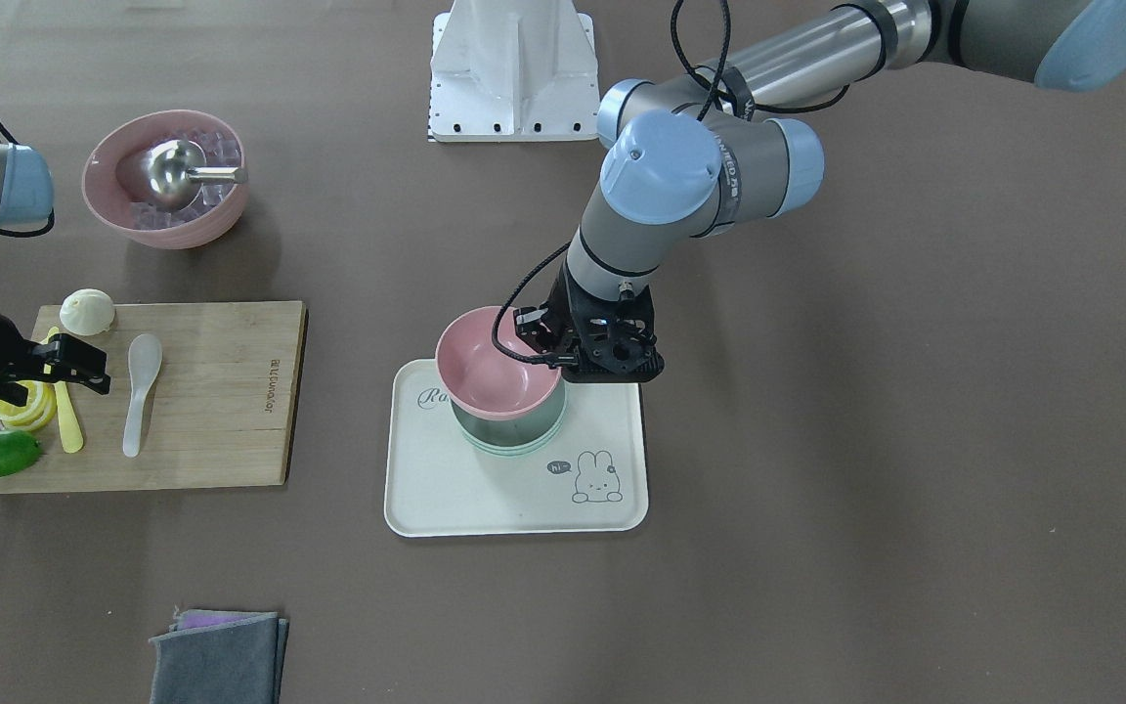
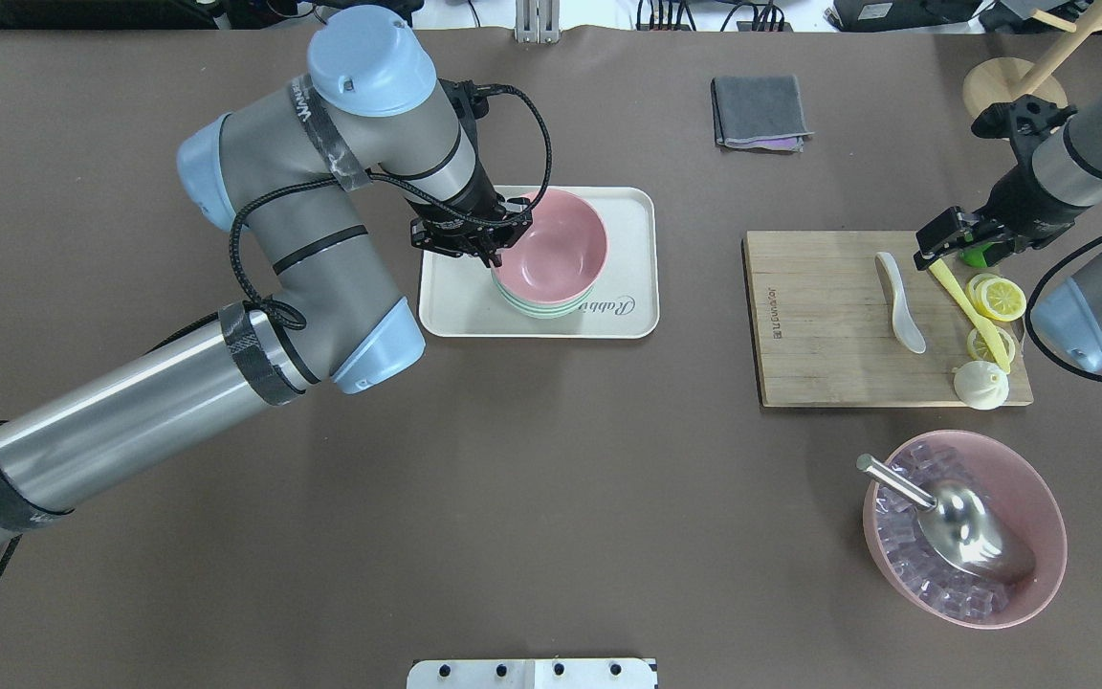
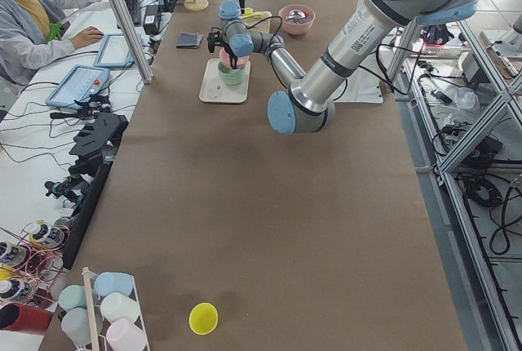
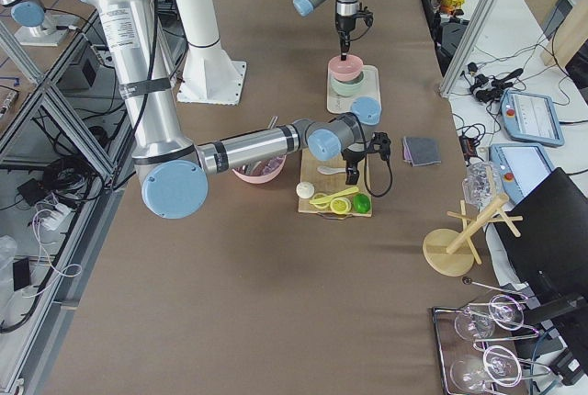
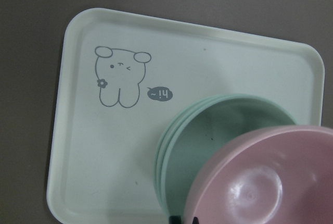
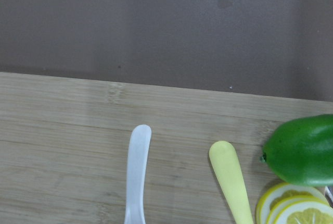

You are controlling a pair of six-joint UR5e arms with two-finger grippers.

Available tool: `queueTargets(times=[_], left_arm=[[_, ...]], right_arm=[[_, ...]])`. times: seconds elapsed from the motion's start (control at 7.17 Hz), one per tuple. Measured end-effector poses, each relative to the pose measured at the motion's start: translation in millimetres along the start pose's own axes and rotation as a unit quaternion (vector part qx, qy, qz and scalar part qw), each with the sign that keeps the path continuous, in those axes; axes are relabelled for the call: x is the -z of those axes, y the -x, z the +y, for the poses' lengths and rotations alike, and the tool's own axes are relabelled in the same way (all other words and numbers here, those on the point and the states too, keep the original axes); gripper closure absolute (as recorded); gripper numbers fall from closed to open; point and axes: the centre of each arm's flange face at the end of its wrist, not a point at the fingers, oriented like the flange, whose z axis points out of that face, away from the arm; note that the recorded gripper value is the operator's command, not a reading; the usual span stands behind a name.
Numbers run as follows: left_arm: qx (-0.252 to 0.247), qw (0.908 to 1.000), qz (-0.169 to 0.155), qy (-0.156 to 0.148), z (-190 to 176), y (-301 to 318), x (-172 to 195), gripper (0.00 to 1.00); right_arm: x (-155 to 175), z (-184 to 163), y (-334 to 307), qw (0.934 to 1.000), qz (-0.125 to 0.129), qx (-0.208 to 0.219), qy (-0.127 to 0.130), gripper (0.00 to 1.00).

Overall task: Stack pink bowl on green and place spoon
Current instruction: 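Lower the pink bowl into the green bowl while the right gripper reaches the spoon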

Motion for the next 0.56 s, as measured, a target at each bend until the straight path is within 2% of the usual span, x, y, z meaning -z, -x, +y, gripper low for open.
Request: queueTargets(times=[0.14, 0.56], left_arm=[[-0.001, 1.0, 0.001, -0.003, -1, 1, -2, 0.02], [-0.005, 0.9999, 0.004, -0.01, -4, 11, -5, 0.02]], right_arm=[[-1, 0, 0, 1.0, 0.0, 0.0, 0.001, 0.0], [-19, 6, 11, 0.9998, 0.002, -0.005, 0.017, 0.0]])
